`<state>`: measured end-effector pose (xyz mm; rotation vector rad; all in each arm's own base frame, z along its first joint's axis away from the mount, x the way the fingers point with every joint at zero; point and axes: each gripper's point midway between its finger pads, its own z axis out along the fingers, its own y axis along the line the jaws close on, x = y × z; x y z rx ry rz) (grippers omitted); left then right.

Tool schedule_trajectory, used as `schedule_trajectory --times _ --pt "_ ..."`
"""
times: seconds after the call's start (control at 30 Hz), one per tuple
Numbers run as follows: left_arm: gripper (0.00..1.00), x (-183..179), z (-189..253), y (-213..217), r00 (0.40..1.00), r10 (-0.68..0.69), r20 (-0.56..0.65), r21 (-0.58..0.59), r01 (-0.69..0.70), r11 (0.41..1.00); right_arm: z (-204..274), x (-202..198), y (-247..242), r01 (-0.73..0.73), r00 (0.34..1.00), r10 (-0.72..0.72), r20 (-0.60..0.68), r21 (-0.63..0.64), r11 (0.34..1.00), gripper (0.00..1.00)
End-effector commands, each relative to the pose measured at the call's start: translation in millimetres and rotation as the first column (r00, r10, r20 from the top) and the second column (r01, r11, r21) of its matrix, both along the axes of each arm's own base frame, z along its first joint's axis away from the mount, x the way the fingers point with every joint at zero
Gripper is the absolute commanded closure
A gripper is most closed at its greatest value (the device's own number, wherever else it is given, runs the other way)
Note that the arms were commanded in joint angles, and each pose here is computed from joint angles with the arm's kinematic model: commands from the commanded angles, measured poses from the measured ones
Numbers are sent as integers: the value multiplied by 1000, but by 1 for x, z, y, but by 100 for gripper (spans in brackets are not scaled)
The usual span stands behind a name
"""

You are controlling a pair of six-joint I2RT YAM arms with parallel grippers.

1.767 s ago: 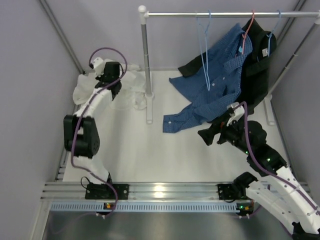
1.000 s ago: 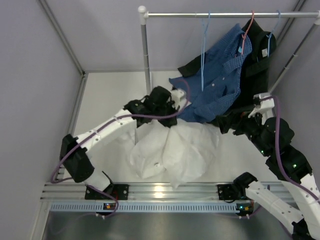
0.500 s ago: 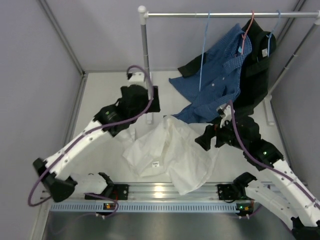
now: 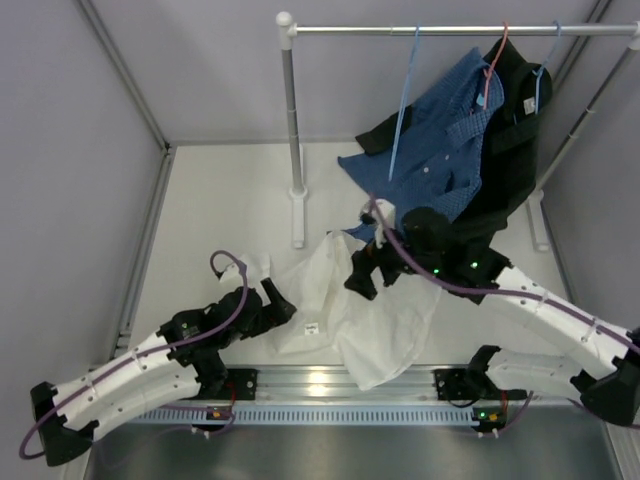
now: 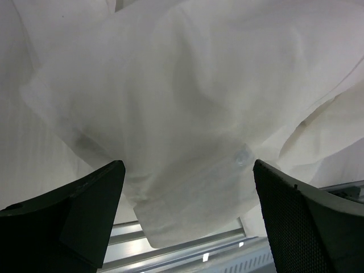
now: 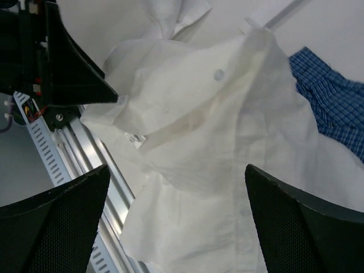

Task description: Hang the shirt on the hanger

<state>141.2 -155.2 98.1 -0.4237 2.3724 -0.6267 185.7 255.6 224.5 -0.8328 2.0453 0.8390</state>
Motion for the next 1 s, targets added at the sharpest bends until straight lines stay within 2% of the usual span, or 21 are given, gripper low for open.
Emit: schedule_trajectory --times 0.0,0.03,0.1,0.13,0.2,0.23,0.47,0.53,0.63,0.73,0.77,0.83,0.87,0.9,0.93,0.97 --pt "2 -4 9 -11 998 39 -45 -102 -44 994 15 -7 34 -81 978 112 177 -170 982 3" --pt "2 -3 13 -5 998 61 -35 -107 -65 992 3 -28 53 -154 963 196 185 -221 963 4" --pt "2 8 31 11 988 152 31 -105 -148 983 -5 -29 62 -172 921 264 286 -309 935 5" --pt "2 8 34 23 982 183 42 -76 -180 981 -14 -46 74 -248 869 374 324 -368 896 5" --pt "2 17 54 43 956 269 116 -64 -263 963 -30 -60 86 -312 811 473 345 -428 848 4" --pt "2 19 69 51 948 284 145 -60 -278 959 -30 -72 99 -354 755 532 384 -444 823 4" --pt "2 40 125 100 842 420 338 60 -464 884 -40 -87 149 -450 618 655 435 -487 748 12" --pt "2 46 137 108 811 443 381 80 -506 859 -58 -89 159 -472 594 695 406 -525 709 13" --pt "2 51 148 109 800 435 413 109 -518 848 -76 -86 172 -472 576 723 382 -566 675 18" --pt "2 54 158 107 796 428 427 114 -518 848 -82 -72 186 -408 564 701 436 -592 695 27" --pt "2 55 160 106 797 423 431 118 -514 850 -81 -65 187 -366 568 682 460 -601 710 34" --pt "2 56 160 104 802 409 436 126 -504 854 -79 -59 199 -344 553 663 505 -586 734 41" --pt "2 56 159 103 805 402 436 130 -498 857 -80 -55 200 -325 551 654 518 -589 740 51" --pt "2 56 159 104 806 397 439 135 -497 857 -80 -51 206 -309 547 639 541 -579 755 58" --pt "2 55 160 106 803 398 443 135 -498 856 -81 -47 207 -291 541 636 550 -587 755 74" --pt "2 54 162 109 799 398 451 135 -502 854 -83 -43 208 -274 544 630 554 -592 758 83"
